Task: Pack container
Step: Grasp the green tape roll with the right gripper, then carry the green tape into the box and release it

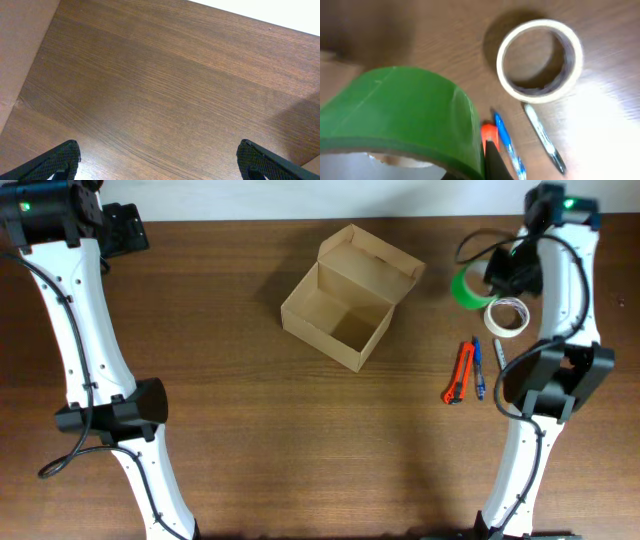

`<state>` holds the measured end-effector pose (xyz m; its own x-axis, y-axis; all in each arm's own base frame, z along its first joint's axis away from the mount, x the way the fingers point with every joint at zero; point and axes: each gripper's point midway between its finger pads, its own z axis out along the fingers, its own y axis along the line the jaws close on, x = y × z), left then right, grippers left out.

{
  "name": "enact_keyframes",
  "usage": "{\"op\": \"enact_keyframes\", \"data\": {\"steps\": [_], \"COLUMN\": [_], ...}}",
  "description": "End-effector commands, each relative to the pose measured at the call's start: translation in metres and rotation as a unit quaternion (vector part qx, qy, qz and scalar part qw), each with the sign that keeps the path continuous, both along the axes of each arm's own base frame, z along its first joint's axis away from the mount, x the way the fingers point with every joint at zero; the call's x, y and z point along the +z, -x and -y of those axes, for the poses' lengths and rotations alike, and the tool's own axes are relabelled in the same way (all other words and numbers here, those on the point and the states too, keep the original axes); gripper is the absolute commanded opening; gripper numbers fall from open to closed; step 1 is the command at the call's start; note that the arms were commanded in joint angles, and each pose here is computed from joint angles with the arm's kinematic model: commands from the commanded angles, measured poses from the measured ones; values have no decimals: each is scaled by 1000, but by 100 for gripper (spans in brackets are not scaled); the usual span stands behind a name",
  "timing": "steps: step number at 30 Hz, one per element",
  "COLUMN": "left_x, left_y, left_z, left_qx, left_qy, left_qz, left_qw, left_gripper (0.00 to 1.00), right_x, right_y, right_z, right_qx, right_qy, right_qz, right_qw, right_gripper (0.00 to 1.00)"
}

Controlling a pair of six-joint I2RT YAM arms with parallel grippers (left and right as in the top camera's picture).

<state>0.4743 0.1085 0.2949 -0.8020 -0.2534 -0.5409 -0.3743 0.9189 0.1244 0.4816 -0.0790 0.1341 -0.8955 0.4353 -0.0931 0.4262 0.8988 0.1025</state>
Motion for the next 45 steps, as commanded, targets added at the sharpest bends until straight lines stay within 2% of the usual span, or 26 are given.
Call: {"op": "enact_keyframes", "data": {"steps": [1,5,10,15,18,20,25,31,39,45], "left_x": [7,7,7,7,7,7,7,7,7,7], "left_y": [4,4,4,4,4,4,4,4,4,4], "left_z": [0,0,0,0,0,0,0,0,0,0], "left_qx": [-5,-5,-5,-5,-5,-5,-5,-5,-5,-5], "left_qy": [1,1,1,1,1,1,1,1,1,1], "left_qz": [5,5,5,5,5,5,5,5,5,5], "left_qw": [1000,1000,1000,1000,1000,1000,1000,1000,1000,1000], "left_gripper": [100,100,100,100,100,100,100,100,100,100], "right_x": [111,177,195,172,161,152,111,55,12,1], "right_y": [-6,5,21,27,15,6,-7,-8,-20,-30], "right_z": [-25,-78,-162,-225,-261,-269,-266,-258,-278,-290], "right_qx": [36,82,171,286,327,330,329,328,323,312], "right_qy": [18,4,-9,64,81,90,100,94,51,24], "right_qz": [145,230,249,228,244,245,205,135,121,133], "right_qw": [989,970,953,929,910,907,916,930,937,940], "right_gripper": [4,4,4,4,4,4,6,4,4,4]}}
